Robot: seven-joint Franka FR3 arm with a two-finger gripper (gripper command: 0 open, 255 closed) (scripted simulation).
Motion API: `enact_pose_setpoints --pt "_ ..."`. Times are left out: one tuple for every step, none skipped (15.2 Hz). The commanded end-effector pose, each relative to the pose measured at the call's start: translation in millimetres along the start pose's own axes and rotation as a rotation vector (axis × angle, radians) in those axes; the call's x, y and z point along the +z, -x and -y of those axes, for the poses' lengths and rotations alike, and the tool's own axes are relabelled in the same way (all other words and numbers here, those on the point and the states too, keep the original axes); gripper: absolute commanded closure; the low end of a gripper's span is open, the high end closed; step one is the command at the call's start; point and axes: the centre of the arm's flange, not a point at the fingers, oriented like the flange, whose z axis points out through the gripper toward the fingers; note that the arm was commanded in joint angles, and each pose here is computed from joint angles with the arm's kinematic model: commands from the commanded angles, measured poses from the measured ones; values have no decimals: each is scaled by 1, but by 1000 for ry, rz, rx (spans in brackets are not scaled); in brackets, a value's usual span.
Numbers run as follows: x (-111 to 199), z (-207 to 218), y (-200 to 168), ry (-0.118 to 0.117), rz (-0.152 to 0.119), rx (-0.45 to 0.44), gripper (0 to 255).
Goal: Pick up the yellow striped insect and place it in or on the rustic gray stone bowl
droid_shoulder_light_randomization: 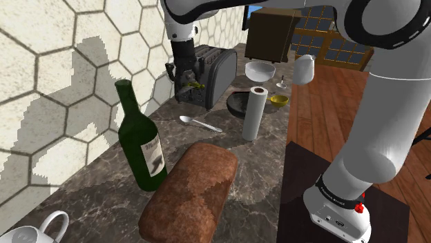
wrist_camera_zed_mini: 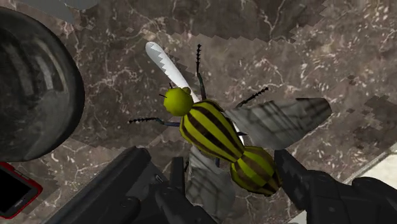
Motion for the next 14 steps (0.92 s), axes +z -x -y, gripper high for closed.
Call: enact_pose_setpoints --pt "0 -26 4 0 0 -1 255" --pt "1 -39 6 0 0 -1 255" --pt "2 -52 8 0 0 -1 255" --pt "3 -65 11 0 0 -1 255" --pt "4 -78 13 0 0 -1 255" --pt "4 -91 15 0 0 -1 255" --pt "5 -104 18 0 0 -1 255" --pt "6 -117 20 0 0 -1 255" --pt "7 -130 22 0 0 -1 255" --pt "8 -143 25 0 0 -1 255" --pt "9 -156 27 0 0 -1 255" --pt "10 -169 29 0 0 -1 255" --pt "11 -182 32 0 0 -1 255" --pt "12 -195 34 0 0 -1 255"
